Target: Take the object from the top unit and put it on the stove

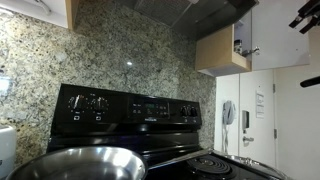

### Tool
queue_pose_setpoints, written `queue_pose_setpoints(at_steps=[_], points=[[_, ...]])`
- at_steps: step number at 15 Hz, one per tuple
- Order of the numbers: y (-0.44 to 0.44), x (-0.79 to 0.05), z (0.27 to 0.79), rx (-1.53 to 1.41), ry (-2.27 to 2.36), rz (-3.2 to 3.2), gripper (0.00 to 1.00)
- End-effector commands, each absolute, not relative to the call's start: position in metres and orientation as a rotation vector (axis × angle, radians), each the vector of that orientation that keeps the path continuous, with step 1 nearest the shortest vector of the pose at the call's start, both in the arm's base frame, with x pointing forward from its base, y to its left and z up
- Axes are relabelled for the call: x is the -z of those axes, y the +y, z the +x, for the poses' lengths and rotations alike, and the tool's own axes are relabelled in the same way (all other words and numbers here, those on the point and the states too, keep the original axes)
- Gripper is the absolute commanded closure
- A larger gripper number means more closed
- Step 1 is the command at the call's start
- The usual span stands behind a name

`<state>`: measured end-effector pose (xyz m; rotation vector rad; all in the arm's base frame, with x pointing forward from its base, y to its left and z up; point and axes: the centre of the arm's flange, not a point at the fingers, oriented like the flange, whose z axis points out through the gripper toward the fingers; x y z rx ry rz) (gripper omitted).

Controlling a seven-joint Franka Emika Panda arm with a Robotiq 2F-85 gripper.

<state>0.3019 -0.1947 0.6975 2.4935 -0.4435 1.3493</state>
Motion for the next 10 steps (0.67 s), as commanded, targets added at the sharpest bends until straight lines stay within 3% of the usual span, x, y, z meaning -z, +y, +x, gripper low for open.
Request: queue_pose_setpoints(at_steps=[1, 10], points=[[-0.226, -0.710, 0.315, -1.466, -0.328, 2.416, 0.00], [-0.278, -0.717, 0.350, -1.562, -0.198, 2.348, 0.00]])
